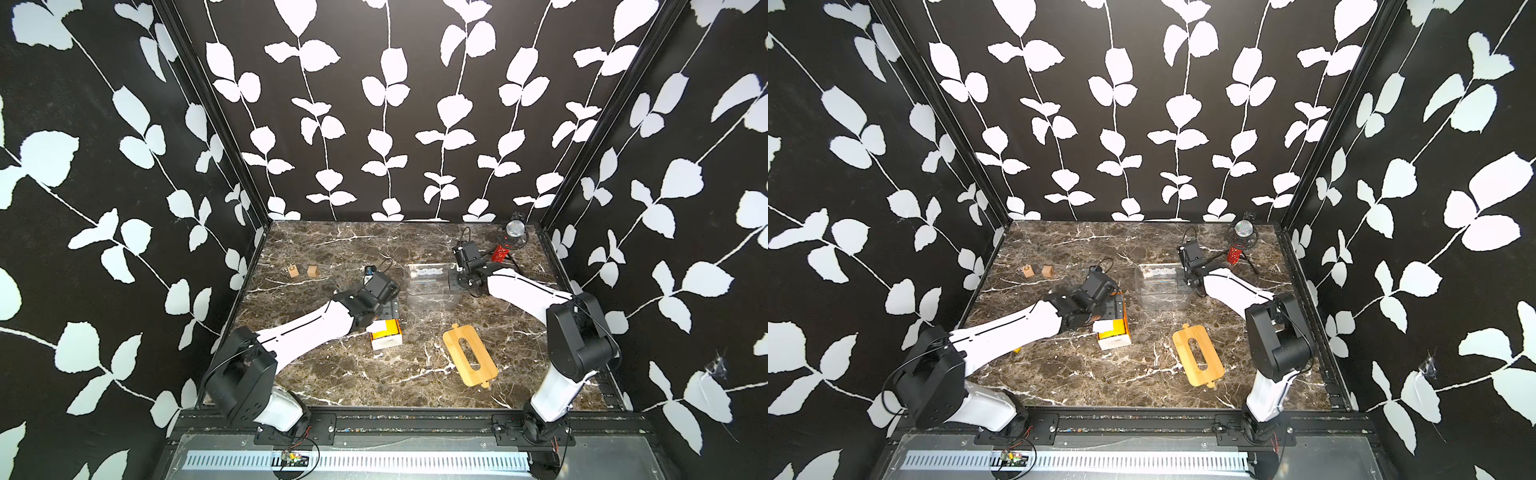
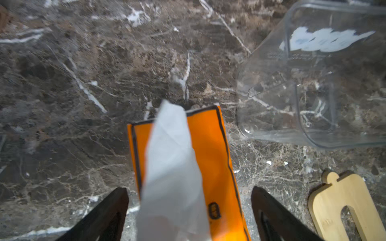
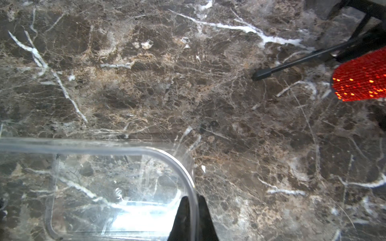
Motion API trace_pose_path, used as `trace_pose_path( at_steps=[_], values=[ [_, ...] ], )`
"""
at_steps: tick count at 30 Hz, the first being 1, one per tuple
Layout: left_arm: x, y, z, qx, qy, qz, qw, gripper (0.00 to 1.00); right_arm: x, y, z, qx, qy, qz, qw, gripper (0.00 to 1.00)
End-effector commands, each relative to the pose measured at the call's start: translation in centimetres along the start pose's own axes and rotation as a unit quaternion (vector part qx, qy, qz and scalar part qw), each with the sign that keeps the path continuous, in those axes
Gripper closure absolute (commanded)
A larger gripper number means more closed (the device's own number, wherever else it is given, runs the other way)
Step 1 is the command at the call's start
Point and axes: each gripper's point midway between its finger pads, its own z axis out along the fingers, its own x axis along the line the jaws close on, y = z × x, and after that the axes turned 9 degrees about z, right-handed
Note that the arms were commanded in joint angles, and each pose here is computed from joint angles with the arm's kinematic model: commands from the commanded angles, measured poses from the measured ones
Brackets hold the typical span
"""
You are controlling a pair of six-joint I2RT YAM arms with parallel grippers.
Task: Put the tissue paper into the tissue box
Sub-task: Pick up the paper towel from the center of the board.
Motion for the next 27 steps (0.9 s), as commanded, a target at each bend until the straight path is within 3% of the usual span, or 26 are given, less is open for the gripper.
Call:
trace_pose_path(
  at_steps=[1, 9, 15, 27],
  values=[
    [0.2, 0.4, -0.1, 0.005, 0.021, -0.011, 1.000, 0.07, -2.0, -1.7, -0.9, 0.012, -0.040, -0.035, 0.999, 1.00],
    [-0.2, -0.9, 1.9, 0.039, 0.030, -0.009, 0.999, 0.05, -2.5, -2.4, -1.5, 0.019, -0.040, -0.044, 0.998, 1.00],
    [0.8, -1.8, 2.6, 0.064, 0.064, 0.015, 0.996, 0.04, -1.1, -2.1, -2.7, 0.016, 0.002, -0.030, 0.999, 1.00],
    [0.6, 2.2, -1.4, 0.022, 0.063, 0.049, 0.997, 0.01, 0.0, -2.4, -2.8, 0.021, 0.022, -0.021, 0.999, 1.00]
  ],
)
